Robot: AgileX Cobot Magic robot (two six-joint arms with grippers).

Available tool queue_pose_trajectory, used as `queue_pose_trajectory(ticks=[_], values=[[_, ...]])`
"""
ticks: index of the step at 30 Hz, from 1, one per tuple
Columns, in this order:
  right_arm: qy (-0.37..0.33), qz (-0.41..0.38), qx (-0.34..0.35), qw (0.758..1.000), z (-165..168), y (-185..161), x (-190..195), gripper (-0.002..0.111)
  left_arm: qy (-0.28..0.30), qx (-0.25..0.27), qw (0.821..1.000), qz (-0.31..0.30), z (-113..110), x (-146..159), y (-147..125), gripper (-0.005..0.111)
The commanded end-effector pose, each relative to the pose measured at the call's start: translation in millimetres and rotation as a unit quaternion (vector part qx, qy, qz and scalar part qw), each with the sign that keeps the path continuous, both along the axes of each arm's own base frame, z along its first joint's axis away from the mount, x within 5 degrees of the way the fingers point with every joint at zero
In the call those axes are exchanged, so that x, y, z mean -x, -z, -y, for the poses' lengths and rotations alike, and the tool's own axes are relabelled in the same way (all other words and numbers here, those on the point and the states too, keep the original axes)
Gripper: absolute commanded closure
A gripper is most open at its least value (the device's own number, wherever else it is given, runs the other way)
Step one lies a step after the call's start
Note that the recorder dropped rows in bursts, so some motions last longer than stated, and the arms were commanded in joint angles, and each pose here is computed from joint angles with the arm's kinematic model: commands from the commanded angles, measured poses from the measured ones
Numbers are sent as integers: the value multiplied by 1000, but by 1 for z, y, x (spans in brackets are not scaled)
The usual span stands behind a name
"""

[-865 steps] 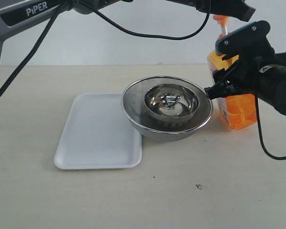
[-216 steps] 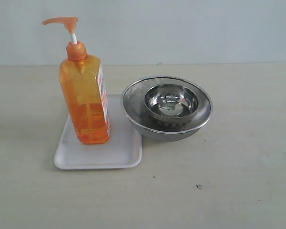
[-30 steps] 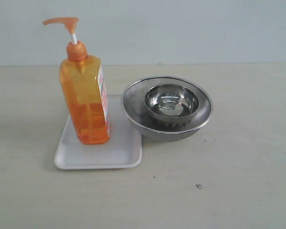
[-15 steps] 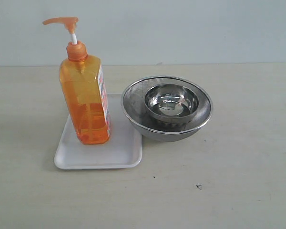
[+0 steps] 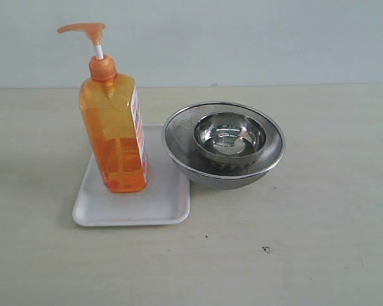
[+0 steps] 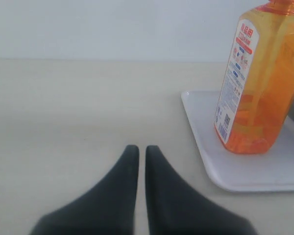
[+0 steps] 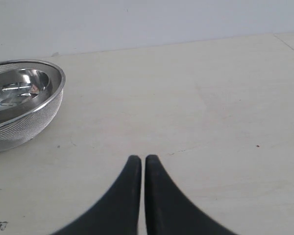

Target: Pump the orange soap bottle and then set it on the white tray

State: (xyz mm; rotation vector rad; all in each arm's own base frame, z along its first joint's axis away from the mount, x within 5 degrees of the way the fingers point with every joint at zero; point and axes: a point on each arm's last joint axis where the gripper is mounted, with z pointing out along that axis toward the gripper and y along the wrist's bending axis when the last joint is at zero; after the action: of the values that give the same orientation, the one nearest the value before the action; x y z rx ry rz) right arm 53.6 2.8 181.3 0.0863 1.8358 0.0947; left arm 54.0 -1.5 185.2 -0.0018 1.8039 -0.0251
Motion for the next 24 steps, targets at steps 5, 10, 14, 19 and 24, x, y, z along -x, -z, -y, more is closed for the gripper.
queue_pose_trajectory(ticks=[5, 10, 14, 19, 24], values=[[-1, 8, -1, 1000, 0, -1, 0, 108, -2, 4, 1000, 6, 0, 0, 0, 102], [-1, 8, -1, 1000, 0, -1, 0, 108, -2, 4, 1000, 6, 0, 0, 0, 102], [-1, 8, 0, 1000, 0, -1, 0, 108, -2, 4, 1000, 6, 0, 0, 0, 102], [-2, 5, 0, 1000, 0, -1, 0, 108, -2, 4, 1000, 6, 0, 0, 0, 102], [-1, 6, -3, 1000, 0, -1, 0, 108, -2, 4, 1000, 7, 0, 0, 0, 102]])
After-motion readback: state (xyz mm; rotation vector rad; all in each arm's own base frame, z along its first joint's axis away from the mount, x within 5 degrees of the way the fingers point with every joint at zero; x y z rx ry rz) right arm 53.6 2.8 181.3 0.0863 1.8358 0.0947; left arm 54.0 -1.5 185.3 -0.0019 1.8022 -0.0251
